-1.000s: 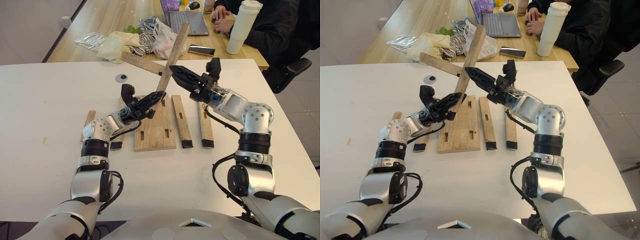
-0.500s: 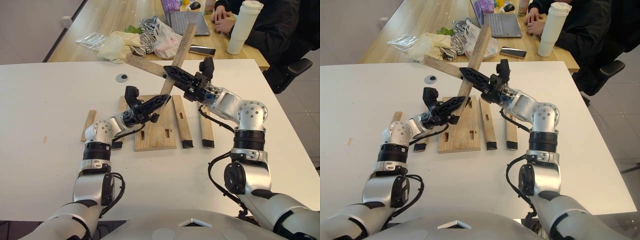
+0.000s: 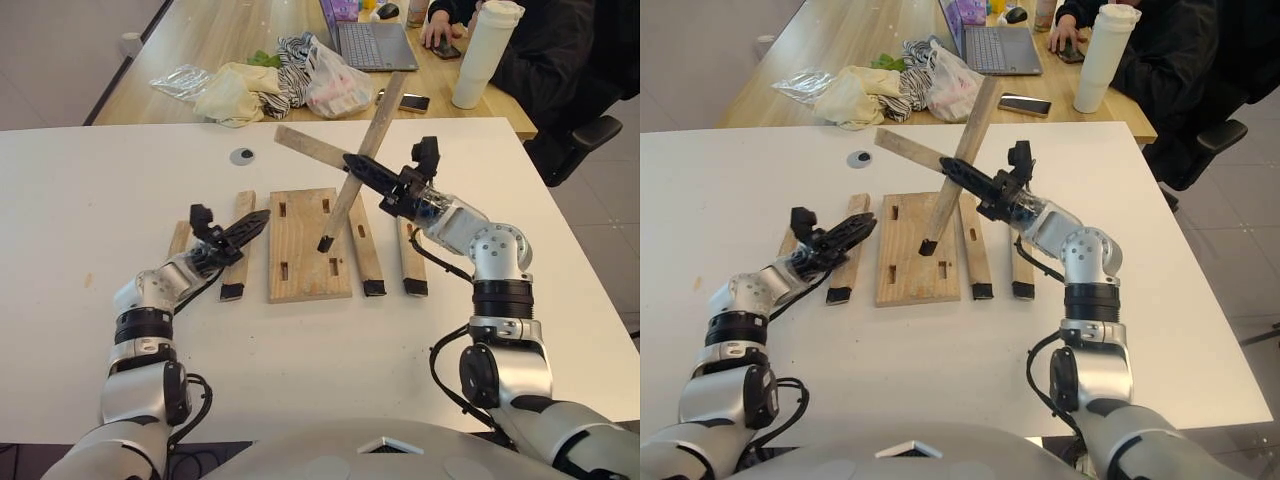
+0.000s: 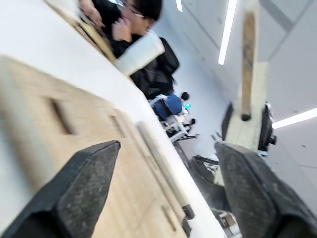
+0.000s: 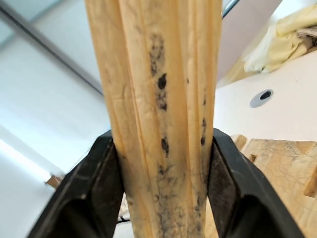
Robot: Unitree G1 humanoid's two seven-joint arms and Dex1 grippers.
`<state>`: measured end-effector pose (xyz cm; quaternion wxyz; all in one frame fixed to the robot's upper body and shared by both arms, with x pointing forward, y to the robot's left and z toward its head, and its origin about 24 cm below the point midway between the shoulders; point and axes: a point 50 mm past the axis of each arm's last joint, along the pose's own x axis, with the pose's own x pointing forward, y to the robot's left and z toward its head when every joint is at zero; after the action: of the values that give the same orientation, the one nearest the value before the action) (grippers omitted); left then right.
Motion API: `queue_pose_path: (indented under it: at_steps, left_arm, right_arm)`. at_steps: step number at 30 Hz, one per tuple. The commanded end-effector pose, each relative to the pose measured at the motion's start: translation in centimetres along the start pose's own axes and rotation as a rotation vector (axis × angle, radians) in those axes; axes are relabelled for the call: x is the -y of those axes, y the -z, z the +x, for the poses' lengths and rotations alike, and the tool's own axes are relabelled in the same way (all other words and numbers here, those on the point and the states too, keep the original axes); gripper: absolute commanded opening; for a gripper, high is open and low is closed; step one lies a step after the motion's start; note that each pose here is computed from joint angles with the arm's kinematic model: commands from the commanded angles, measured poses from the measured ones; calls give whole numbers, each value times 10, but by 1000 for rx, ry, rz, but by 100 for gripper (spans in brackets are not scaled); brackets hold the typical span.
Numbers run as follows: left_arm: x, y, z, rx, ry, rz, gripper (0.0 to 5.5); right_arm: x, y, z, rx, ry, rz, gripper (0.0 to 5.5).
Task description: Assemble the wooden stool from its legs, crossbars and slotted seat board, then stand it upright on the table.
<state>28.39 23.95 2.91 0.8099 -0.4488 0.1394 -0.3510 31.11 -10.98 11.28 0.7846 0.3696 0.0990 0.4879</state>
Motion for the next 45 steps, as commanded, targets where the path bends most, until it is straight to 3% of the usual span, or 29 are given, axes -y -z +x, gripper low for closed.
queue_pose_path:
  at_steps: [1,10,24,32,38,45]
  left_arm:
    - [4,-23,-1,137,-43,79,353]
    - [33,-39,14,173,59,121,353]
    - [26,-49,12,223,-26,147,353]
    - [33,-57,12,246,0,197,353]
    - [34,-53,12,257,4,212,353]
    - [34,-43,17,257,2,196,353]
  right_arm:
    - [5,20,-5,-52,-24,-173,205]
    - [24,28,-7,-43,15,-361,204]
    - [12,31,-46,-369,-103,-560,204]
    - [6,12,-57,-486,-145,-641,204]
    - [12,11,-57,-588,-172,-662,204]
    - [25,26,-38,-842,-271,-691,203]
